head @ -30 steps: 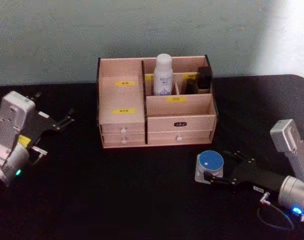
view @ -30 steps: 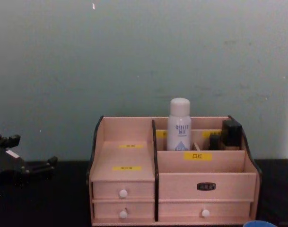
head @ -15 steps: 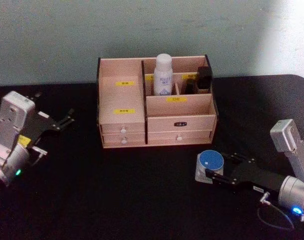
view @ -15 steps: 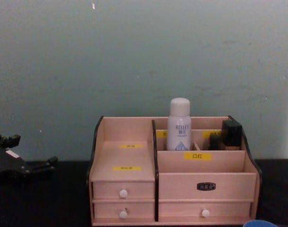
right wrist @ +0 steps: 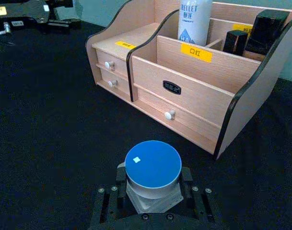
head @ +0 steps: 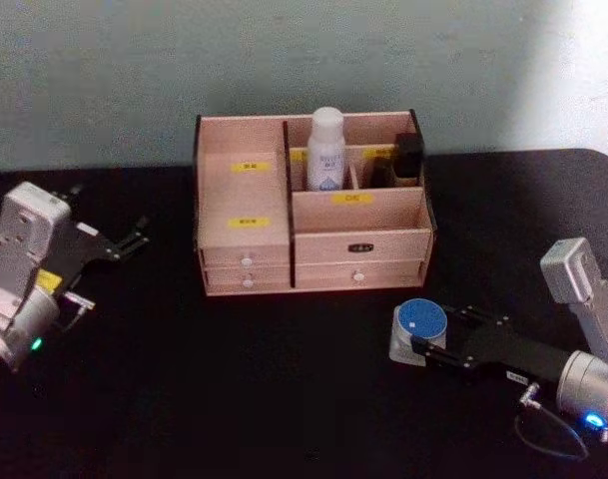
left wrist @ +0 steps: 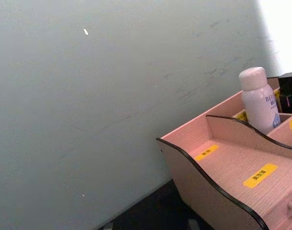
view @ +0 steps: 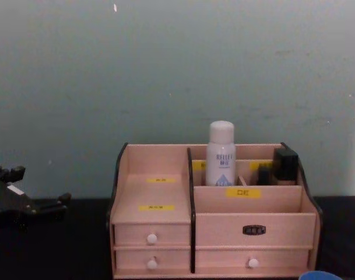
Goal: Pick up the facial cleanser and watermelon frost from the table and place them into the tiered storage box.
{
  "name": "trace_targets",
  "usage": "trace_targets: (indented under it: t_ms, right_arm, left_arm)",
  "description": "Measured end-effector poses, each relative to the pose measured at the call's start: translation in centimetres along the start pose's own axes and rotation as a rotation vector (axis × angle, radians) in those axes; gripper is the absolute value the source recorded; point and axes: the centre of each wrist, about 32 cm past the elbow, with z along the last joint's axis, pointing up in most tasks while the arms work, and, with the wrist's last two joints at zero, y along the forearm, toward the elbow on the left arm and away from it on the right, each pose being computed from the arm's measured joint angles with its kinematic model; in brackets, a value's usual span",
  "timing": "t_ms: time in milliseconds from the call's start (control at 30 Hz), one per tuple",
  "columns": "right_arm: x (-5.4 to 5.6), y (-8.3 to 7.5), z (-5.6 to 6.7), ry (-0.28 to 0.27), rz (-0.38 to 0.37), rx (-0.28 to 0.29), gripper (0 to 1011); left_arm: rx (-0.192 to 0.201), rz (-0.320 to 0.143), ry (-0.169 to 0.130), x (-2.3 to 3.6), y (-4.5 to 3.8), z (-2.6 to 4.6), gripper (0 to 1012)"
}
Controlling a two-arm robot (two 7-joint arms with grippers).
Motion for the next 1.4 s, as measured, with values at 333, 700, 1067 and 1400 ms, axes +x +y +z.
trace_targets:
  t_ms: [333,700,1067,1400]
  right_arm:
    - [0.0,0.0,0.0,0.000,0.000,0.000,674]
    - [0.1,0.0,0.1,-0.018,0.005,0.010,674]
    - [0.0,-0.3,0.5,-0.036,0.029,0.034,674]
    - [0.2,-0.2,1.3,-0.048,0.062,0.049,674]
  left_arm:
    - [0.000,0.000,0.000,0.00,0.00,0.00,1001]
    - [0.000,0.000,0.000,0.00,0.00,0.00,1001]
    - [0.000,0.000,0.000,0.00,0.00,0.00,1001]
    - [0.000,0.000,0.000,0.00,0.00,0.00,1001]
